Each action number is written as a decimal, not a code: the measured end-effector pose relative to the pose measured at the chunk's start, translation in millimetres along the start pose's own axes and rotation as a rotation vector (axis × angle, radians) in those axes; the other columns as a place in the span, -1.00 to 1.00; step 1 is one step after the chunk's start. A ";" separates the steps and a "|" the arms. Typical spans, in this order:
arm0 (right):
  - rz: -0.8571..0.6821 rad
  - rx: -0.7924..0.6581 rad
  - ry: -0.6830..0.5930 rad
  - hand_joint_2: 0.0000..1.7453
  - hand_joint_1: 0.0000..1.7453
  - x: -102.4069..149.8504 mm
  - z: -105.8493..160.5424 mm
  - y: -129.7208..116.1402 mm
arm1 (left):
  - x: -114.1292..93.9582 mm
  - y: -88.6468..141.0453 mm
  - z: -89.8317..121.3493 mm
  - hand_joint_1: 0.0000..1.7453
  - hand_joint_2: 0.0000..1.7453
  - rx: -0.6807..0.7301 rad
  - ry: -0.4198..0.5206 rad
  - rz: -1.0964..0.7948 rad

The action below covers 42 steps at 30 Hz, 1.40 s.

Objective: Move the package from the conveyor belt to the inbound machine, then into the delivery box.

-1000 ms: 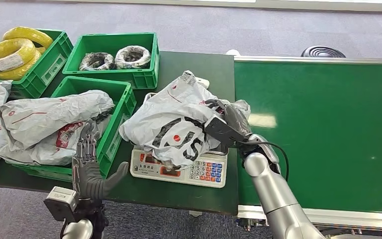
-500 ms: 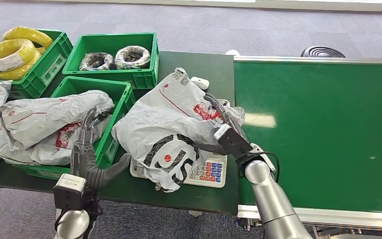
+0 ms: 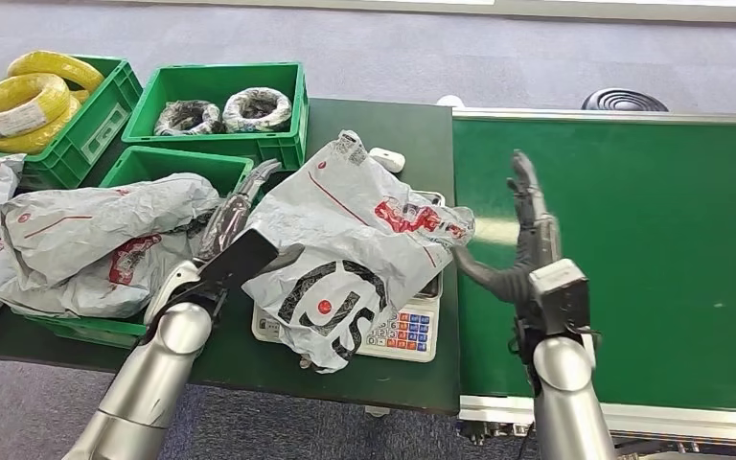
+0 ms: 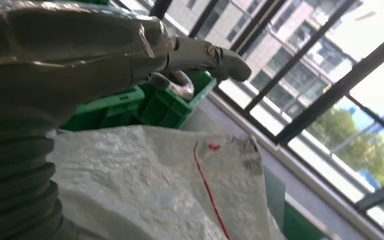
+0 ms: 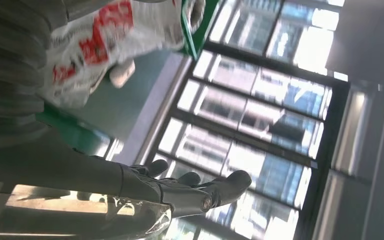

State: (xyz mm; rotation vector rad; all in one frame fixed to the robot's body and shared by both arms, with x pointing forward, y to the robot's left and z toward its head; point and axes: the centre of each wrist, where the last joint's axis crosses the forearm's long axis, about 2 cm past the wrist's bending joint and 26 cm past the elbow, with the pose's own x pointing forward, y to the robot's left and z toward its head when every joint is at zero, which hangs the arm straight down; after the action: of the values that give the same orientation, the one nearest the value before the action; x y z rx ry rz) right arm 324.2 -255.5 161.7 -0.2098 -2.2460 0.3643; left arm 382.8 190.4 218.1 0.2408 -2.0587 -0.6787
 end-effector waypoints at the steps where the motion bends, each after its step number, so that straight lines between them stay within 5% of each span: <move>1: 0.026 -0.067 -0.006 1.00 -1.00 2.2 6.1 -9.3 | -2.3 -2.9 -6.6 -1.00 1.00 -0.033 0.015 -0.017; 7: 0.153 -0.315 -0.024 1.00 -1.00 19.7 47.2 -47.6 | -9.2 -27.2 -38.0 -1.00 1.00 -0.210 0.089 -0.088; 11: 0.191 -0.380 -0.022 1.00 -1.00 31.0 67.6 -56.6 | -11.5 -42.8 -46.6 0.42 1.00 -0.334 0.131 -0.124; 16: 0.185 -0.429 -0.004 1.00 -1.00 38.5 85.9 -63.1 | -14.2 -58.7 -47.2 0.93 1.00 -0.445 0.175 -0.158; 26: 0.151 -0.430 0.013 1.00 -1.00 39.8 87.9 -64.0 | -13.7 -47.8 -54.5 1.00 1.00 -0.317 0.157 -0.104; 42: 0.167 -0.450 0.071 1.00 -1.00 43.3 112.7 -62.9 | 37.3 65.1 -66.8 1.00 1.00 0.281 -0.159 -0.056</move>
State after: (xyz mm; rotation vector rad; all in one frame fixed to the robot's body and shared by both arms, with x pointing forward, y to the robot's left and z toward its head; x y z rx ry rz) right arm 208.1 -324.6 144.4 -0.6380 -2.2191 -0.0678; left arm 423.3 203.9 309.0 0.4173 -2.3072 -0.4512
